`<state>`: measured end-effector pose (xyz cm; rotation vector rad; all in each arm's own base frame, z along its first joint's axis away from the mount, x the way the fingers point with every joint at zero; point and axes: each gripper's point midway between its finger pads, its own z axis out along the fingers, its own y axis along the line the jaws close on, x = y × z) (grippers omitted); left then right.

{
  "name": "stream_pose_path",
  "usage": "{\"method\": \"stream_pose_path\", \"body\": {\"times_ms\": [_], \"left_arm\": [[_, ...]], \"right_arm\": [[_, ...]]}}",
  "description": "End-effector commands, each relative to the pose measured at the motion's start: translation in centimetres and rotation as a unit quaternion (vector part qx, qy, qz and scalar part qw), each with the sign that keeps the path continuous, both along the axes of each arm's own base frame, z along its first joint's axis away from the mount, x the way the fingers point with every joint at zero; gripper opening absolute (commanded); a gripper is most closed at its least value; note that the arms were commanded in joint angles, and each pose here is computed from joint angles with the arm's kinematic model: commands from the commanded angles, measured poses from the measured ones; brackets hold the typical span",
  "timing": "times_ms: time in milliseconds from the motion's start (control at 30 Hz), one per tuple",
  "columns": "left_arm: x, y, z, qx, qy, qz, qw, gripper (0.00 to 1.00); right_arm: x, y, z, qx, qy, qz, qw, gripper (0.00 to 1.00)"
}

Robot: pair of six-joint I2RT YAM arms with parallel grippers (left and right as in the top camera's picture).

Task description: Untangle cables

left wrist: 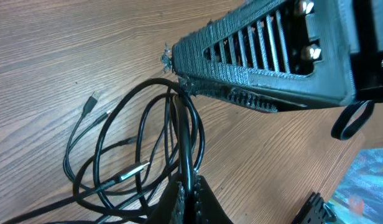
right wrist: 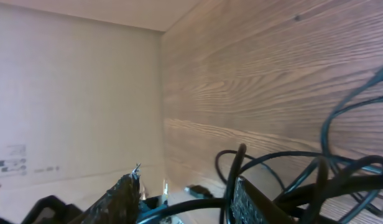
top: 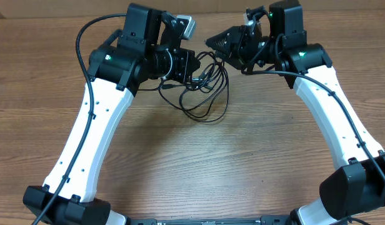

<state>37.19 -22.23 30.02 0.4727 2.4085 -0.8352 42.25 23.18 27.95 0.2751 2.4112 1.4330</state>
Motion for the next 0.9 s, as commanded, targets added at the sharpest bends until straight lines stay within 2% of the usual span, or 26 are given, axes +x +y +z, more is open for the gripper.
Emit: {"method": "stream_pose_path", "body": {"times_ms": [0,67,167,233,467,700,867], "left_arm": [[-0.3,-0.3,1.0,-0.009,-0.018,-0.016,1.0,0.04],[-0.3,-0.3,1.0,-0.009,-0.018,-0.016,1.0,0.04],[-0.3,-0.4,1.0,-0.009,-0.019,-0.016,1.0,0.04],[-0.2,-0.4,1.1,-0.01,-0.02,-0.016,1.0,0.04],[-0.1,-0.4,1.2,-0.011,-0.025,-0.016,1.0,0.04],[0.0,-0.4,1.3,-0.012,-0.027,-0.016,0.999,0.04],[0.0,-0.4,1.3,-0.012,-0.027,-0.016,0.999,0.04]], "right_arm": [[0.3,-0.3,1.1,-0.012,-0.025,-0.01,1.0,0.46],[0.3,-0.3,1.1,-0.013,-0.024,-0.011,1.0,0.46],[0.3,-0.4,1.0,-0.013,-0.023,-0.011,1.0,0.31],[0.2,-0.4,0.9,-0.014,-0.02,-0.011,1.0,0.3],[-0.1,-0.8,-0.1,-0.034,-0.009,-0.012,0.999,0.38],[-0.3,-1.2,-0.8,-0.05,-0.004,-0.015,0.999,0.38],[-0.3,-2.3,-2.2,-0.085,0.017,-0.041,0.995,0.41]]}}
